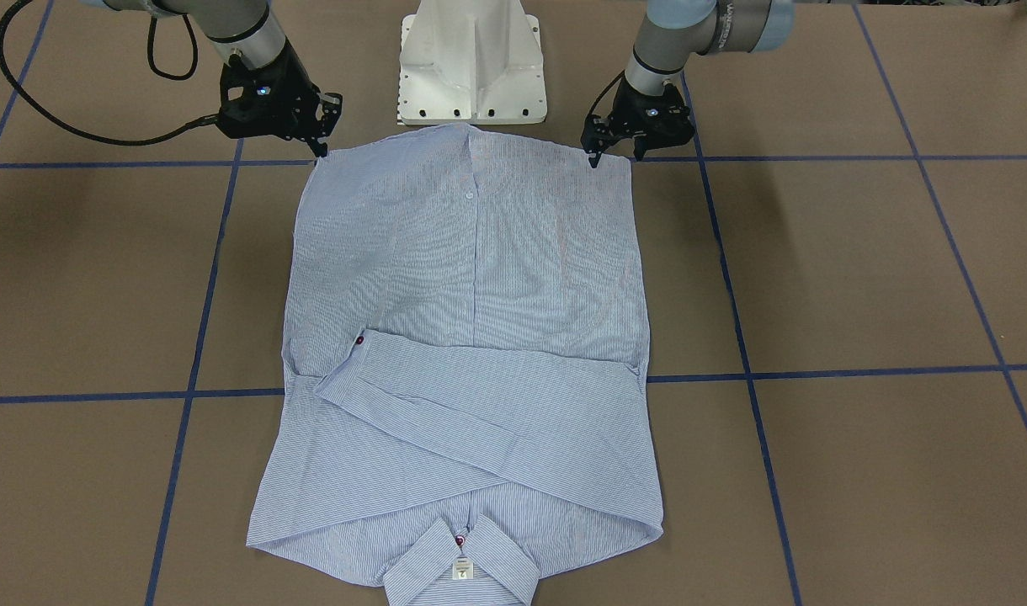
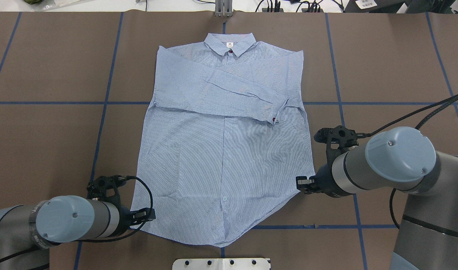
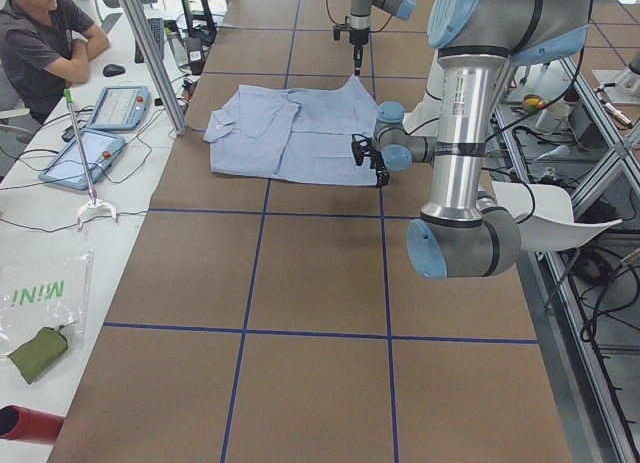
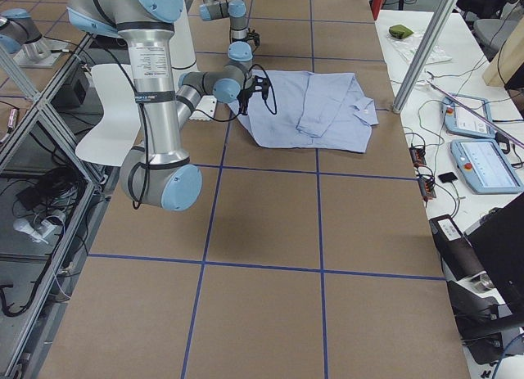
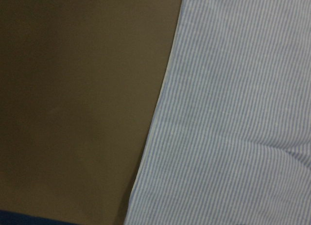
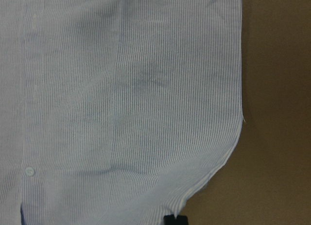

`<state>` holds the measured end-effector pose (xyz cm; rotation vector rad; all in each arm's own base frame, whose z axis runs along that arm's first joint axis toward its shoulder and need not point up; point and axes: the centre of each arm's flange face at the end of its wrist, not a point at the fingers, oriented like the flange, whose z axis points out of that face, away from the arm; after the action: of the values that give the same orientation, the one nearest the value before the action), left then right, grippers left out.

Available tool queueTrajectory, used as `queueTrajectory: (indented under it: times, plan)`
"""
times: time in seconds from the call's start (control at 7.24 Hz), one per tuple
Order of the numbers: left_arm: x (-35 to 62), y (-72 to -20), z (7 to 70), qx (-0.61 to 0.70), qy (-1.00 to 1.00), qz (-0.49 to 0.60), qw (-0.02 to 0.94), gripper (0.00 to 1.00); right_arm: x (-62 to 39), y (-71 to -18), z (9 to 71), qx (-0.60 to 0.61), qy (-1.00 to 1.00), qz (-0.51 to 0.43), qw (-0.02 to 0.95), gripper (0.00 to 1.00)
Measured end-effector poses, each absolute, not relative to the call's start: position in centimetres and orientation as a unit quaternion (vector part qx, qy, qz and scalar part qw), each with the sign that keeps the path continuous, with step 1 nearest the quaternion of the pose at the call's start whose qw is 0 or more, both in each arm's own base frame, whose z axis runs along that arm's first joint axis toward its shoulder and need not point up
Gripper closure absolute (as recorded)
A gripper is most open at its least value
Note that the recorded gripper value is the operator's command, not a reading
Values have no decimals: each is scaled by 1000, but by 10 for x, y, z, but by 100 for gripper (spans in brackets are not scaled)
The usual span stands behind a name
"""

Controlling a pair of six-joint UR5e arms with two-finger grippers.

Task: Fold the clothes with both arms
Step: 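Hold both grippers at the hem corners nearest the robot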

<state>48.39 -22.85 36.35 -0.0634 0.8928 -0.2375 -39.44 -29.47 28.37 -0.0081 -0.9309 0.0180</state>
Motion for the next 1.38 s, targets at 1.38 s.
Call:
queueTrajectory:
  times: [1.38]
  plan:
    - [482,-238,368,-28,416,-123,901,48,-392,-301,278,0,-454,14,891,100]
